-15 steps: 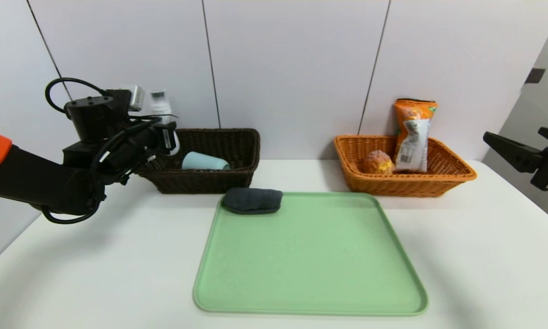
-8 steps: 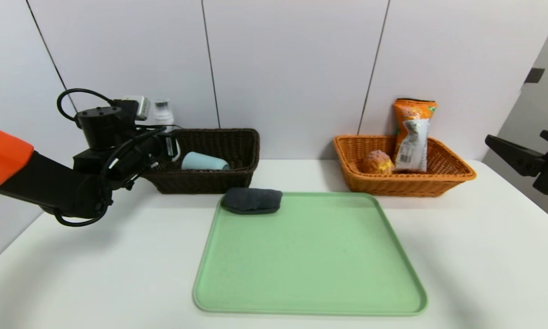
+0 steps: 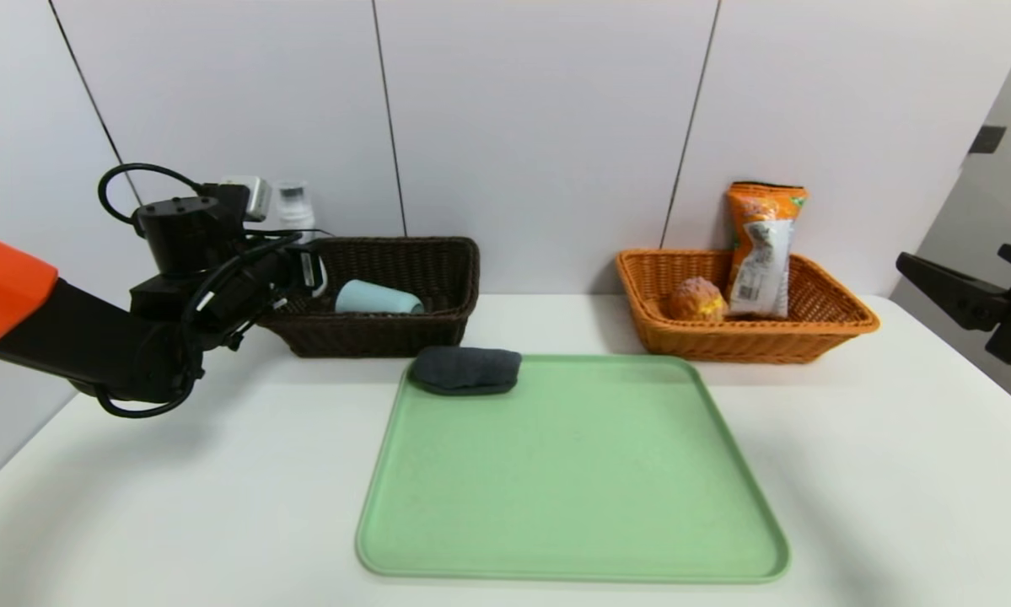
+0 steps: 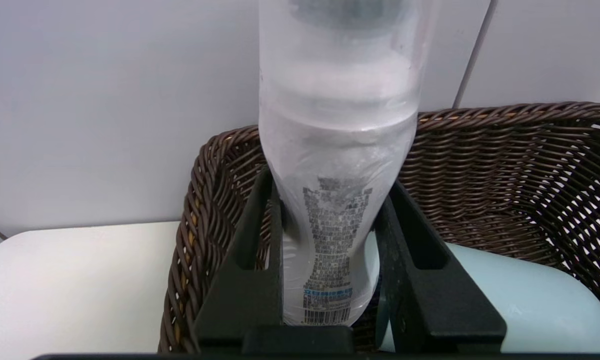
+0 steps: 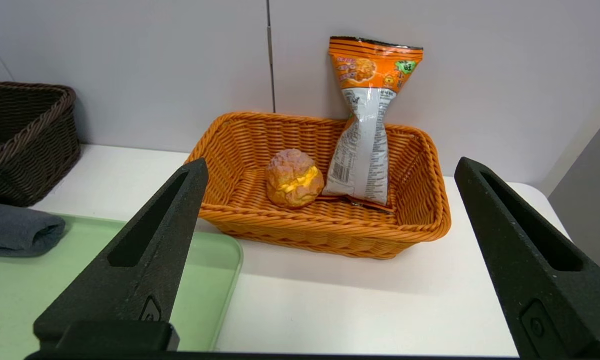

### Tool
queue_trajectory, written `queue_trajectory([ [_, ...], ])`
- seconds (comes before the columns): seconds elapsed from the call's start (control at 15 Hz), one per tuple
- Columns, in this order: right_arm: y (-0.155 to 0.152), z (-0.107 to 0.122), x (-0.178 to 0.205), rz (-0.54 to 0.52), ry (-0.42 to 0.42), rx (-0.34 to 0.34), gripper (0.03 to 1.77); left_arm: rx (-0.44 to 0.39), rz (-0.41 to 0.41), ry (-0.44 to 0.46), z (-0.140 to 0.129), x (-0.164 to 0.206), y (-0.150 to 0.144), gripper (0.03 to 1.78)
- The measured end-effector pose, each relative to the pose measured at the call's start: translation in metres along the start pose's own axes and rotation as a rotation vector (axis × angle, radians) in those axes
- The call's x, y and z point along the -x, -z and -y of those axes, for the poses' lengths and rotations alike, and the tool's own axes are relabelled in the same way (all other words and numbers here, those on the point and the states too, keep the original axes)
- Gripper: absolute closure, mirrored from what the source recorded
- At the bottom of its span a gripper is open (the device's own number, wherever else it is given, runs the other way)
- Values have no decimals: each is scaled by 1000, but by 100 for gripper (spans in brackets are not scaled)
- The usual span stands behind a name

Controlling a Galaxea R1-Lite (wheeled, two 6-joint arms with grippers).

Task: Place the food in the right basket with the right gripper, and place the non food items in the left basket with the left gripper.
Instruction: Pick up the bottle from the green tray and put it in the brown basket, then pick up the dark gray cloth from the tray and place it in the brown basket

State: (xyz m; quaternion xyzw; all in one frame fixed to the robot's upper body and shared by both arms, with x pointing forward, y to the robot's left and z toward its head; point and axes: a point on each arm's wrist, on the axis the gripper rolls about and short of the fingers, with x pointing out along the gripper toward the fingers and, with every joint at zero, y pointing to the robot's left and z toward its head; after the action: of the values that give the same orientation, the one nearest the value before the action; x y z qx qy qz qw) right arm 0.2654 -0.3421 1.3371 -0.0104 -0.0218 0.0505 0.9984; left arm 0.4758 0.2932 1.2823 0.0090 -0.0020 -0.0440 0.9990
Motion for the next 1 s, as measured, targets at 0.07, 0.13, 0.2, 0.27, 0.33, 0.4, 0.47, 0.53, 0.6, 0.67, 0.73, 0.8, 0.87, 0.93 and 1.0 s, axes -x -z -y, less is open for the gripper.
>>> queue_trajectory([
  [0.07, 0, 0, 0, 1, 0, 0, 10, 0, 1, 0, 1, 0, 0, 111],
  [0.13, 0, 0, 0, 1, 0, 0, 10, 0, 2, 1, 1, 0, 0, 99],
  [0.2, 0, 0, 1, 1, 0, 0, 10, 1, 4, 0, 1, 0, -1, 88],
  [0.27, 0, 0, 1, 0, 0, 0, 10, 1, 5, -1, 0, 0, -1, 79],
  [0.33, 0, 0, 1, 0, -1, 0, 10, 0, 6, -2, 0, 0, -2, 71],
  [0.4, 0, 0, 1, 1, 0, 0, 10, 1, 9, -2, 0, 0, -3, 63],
  [0.47, 0, 0, 1, 1, 0, 0, 10, 0, 14, -1, 0, 1, -5, 57],
  [0.53, 0, 0, 1, 1, 0, 0, 10, -5, 29, 2, 0, 3, -9, 51],
  [0.6, 0, 0, 1, -1, 0, 0, 10, -11, 51, 10, 0, 5, -16, 46],
  [0.67, 0, 0, 1, 0, -1, 0, 10, -21, 76, 29, 1, 9, -25, 42],
  [0.73, 0, 0, 1, -1, -1, 0, 10, -40, 102, 63, 2, 15, -36, 39],
  [0.8, 0, 0, 1, -1, -2, 0, 10, -74, 124, 113, 5, 22, -47, 35],
  [0.87, 1, 0, 1, -3, -1, 0, 10, -134, 130, 185, 7, 30, -55, 33],
  [0.93, 1, 0, 1, -2, -2, 0, 10, -203, 123, 252, 10, 38, -61, 30],
  [1.0, 0, 0, 1, 0, 0, 0, 10, -272, 108, 316, 13, 47, -67, 28],
])
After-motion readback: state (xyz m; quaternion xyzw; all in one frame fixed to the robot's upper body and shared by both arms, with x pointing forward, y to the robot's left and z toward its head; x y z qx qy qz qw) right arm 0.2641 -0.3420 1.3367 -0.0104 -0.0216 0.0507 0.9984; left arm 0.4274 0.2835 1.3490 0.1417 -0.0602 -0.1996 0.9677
